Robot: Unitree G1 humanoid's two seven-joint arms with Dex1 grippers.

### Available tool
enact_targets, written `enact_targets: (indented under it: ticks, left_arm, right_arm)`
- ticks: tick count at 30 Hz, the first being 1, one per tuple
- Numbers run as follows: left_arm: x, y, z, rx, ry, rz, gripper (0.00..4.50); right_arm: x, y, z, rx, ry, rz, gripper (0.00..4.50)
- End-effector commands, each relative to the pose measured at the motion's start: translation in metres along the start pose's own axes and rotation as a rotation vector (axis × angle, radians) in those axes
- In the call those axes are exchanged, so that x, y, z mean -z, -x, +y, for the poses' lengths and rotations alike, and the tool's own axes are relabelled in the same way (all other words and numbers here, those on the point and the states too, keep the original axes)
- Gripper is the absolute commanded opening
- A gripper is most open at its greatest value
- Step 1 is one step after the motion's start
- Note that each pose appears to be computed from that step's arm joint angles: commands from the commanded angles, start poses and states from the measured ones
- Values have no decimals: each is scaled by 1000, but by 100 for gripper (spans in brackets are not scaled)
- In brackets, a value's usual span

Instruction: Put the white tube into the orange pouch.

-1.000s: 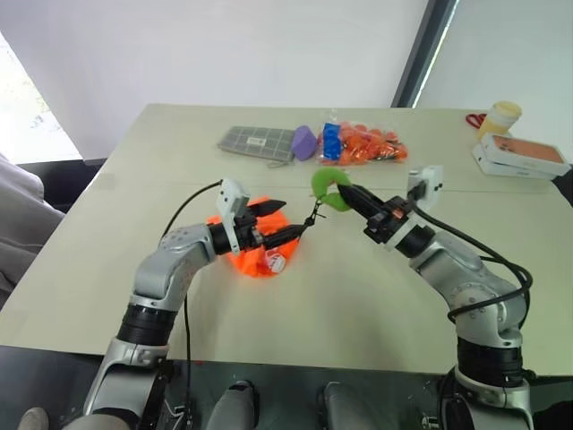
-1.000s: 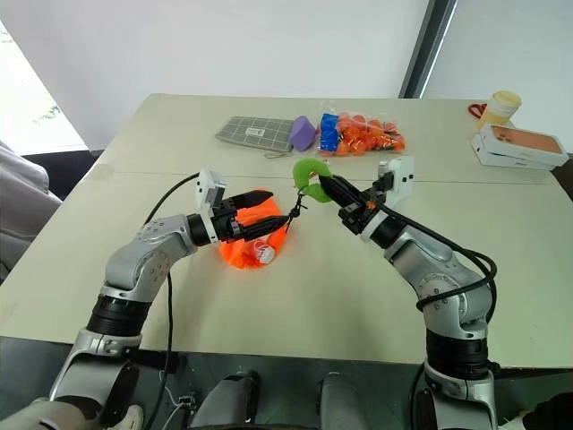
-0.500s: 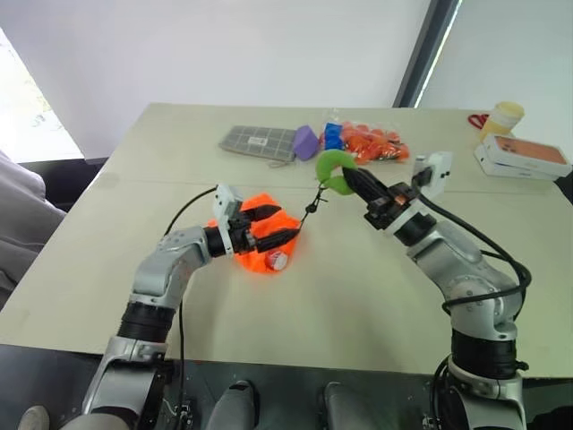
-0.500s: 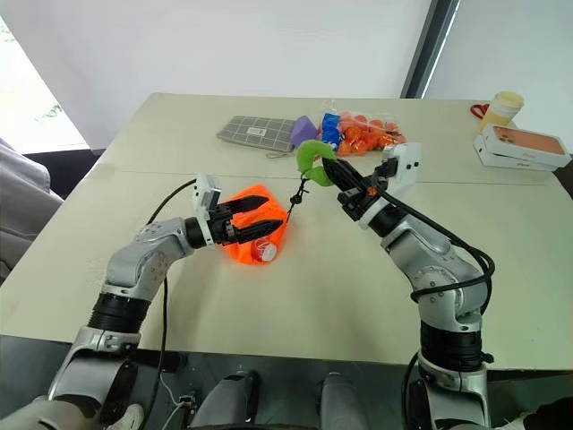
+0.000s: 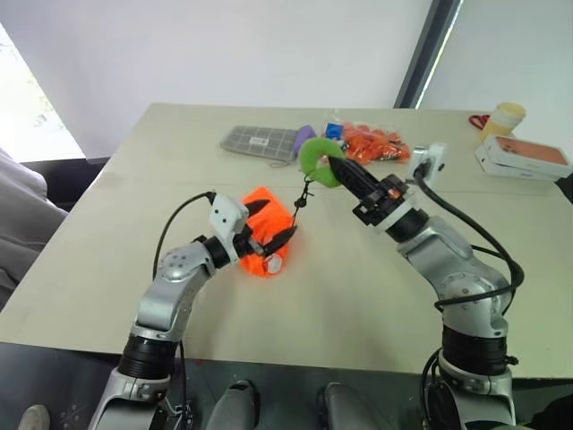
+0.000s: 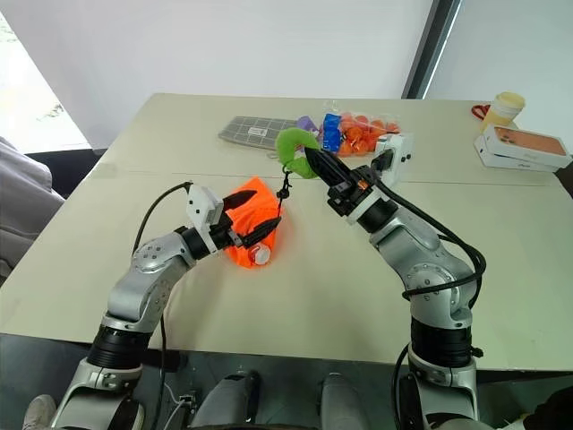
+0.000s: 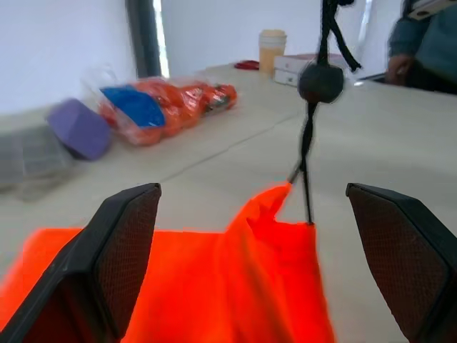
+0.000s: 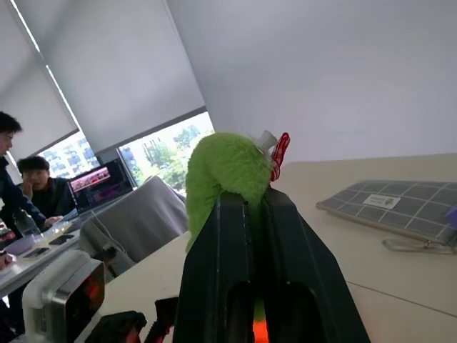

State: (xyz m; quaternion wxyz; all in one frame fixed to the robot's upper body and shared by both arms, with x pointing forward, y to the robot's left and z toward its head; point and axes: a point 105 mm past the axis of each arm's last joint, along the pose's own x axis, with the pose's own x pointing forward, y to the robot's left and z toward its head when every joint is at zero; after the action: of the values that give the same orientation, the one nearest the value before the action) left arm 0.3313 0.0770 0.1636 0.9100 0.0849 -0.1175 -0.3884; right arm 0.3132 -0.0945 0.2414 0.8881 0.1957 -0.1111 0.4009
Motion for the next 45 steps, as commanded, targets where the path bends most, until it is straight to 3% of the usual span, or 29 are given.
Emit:
enact_targets:
  ticks: [1, 9, 15, 22, 26, 32, 38, 45]
  left_arm:
    - [-16, -6, -15, -11, -204, -61, 445]
    - [-7, -8, -34, -63, -119, -80, 445]
    - [1, -2, -39, -33, -103, -55, 445]
    - [3, -5, -43, -21, -73, -53, 445]
    - [2, -6, -39, -45, 15, -62, 445]
    - [2, -6, -19, 3, 459, -62, 445]
    - [6, -15, 2, 200, 612, -4, 445]
    - [18, -33, -6, 373, 654, 95, 445]
  right_arm:
    - [-6, -1, 7, -35, 40, -23, 0]
    - [13, 1, -15, 90, 167, 56, 0]
    - [12, 12, -49, 303, 209, 2, 0]
    - [26, 19, -68, 428, 221, 53, 0]
    - [27, 21, -68, 436, 218, 53, 0]
    - [26, 20, -65, 409, 213, 45, 0]
    - [24, 13, -56, 344, 206, 32, 0]
    - [23, 10, -49, 313, 211, 25, 0]
